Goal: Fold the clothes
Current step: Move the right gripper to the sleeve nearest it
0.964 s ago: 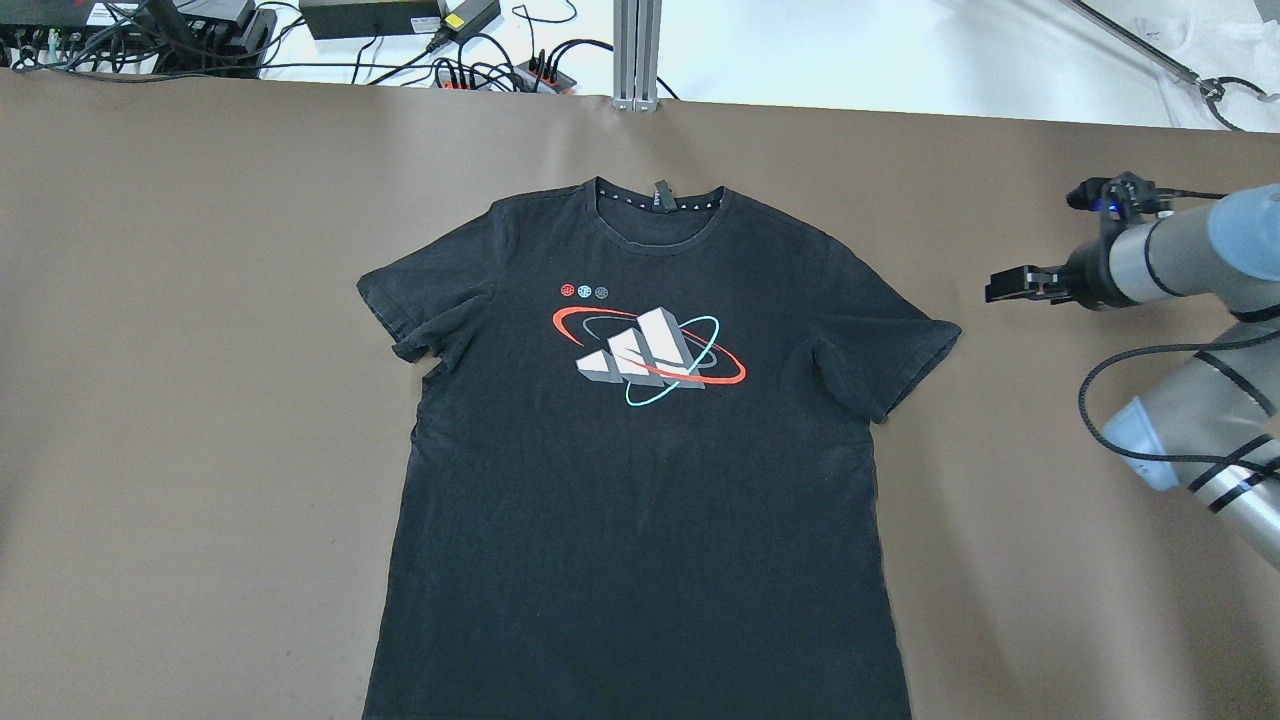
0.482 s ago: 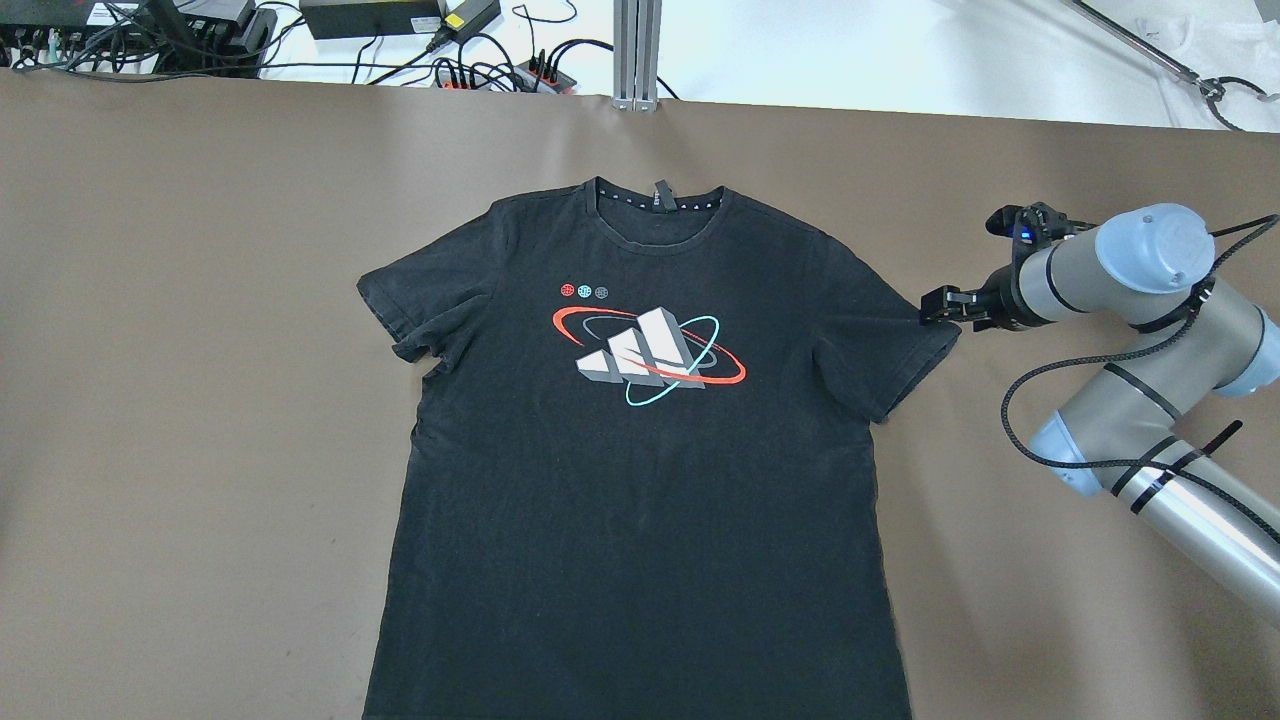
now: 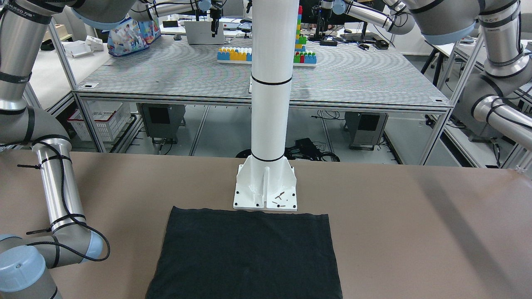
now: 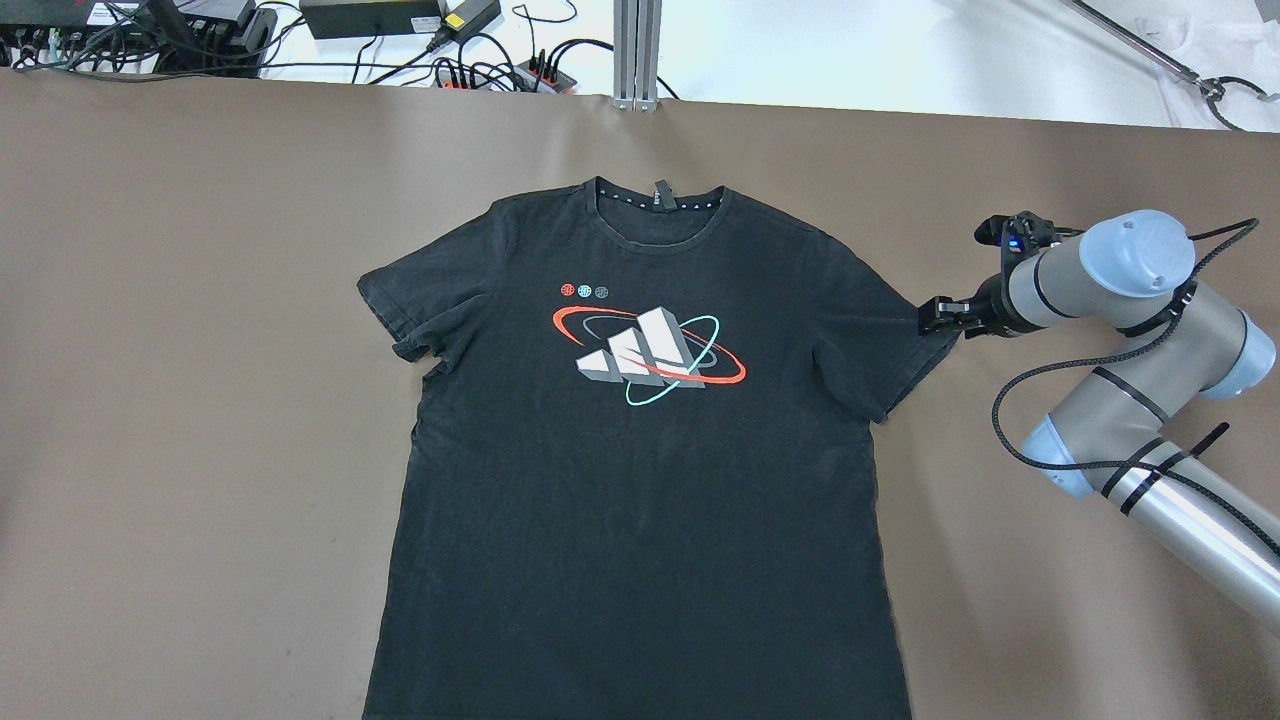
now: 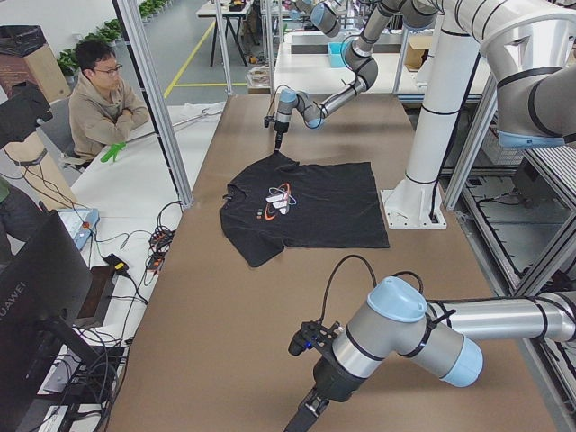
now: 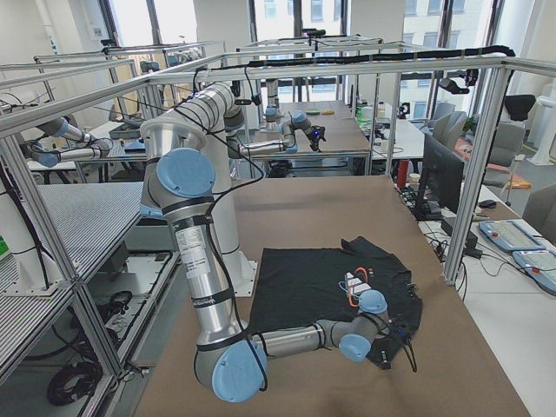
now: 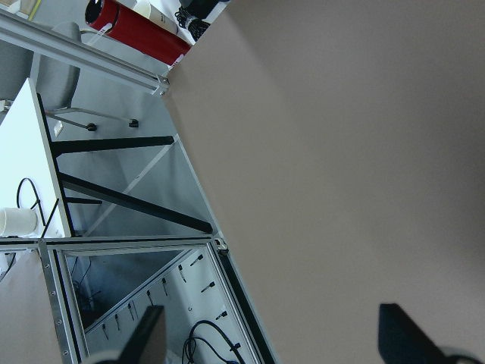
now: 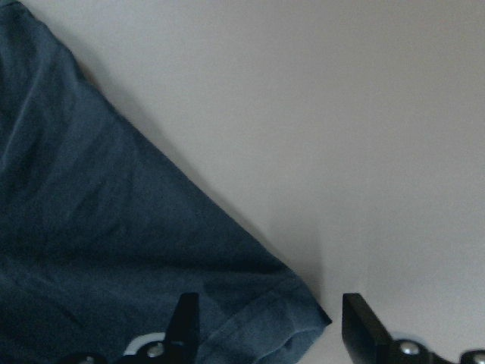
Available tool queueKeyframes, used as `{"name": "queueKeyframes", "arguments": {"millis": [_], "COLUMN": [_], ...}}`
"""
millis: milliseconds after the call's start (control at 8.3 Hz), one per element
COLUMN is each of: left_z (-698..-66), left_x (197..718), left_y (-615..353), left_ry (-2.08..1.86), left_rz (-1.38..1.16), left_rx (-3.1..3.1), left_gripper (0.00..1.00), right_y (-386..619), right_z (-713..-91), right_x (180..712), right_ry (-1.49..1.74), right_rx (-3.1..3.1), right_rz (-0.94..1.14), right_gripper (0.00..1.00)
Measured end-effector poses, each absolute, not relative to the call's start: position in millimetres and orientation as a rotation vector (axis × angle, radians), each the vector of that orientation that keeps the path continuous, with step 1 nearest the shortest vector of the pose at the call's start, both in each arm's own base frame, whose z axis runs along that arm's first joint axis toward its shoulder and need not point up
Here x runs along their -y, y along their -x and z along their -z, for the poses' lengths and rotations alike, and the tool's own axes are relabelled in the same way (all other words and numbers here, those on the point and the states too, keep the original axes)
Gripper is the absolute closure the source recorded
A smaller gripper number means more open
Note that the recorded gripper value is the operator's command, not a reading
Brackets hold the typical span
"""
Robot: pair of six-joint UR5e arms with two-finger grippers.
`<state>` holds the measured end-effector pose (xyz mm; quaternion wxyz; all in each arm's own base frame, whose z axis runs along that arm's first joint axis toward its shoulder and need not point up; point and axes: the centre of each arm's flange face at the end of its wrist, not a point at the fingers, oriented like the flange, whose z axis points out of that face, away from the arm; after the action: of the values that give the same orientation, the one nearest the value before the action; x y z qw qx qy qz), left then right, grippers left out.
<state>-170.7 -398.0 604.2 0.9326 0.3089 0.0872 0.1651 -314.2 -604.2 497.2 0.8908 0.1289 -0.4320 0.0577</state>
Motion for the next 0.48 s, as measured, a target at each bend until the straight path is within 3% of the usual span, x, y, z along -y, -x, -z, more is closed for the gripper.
{"name": "queueKeyframes", "arguments": {"millis": [120, 241, 482], "left_z": [-605.1, -605.3, -604.6], "left_x": [397.1, 396.7, 396.6], "left_y": [170.3, 170.1, 169.9], "left_ry": [-0.630, -0.630, -0.634], "left_rz": [-0.338, -0.339, -0.341], "left_rx": [-0.180, -0.180, -0.180], "left_gripper": [0.00, 0.00, 0.00], "right_y": [314.8, 315.1, 314.9], "right_z": [-502.1, -505.4, -506.6], "right_x": [604.8, 605.8, 607.7], "right_ry": [-0.269, -0.271, -0.280], "right_rx": [0.889, 0.882, 0.869], "right_rz": [-0.109, -0.106, -0.109], "right_gripper": [0.64, 0.98, 1.00]}}
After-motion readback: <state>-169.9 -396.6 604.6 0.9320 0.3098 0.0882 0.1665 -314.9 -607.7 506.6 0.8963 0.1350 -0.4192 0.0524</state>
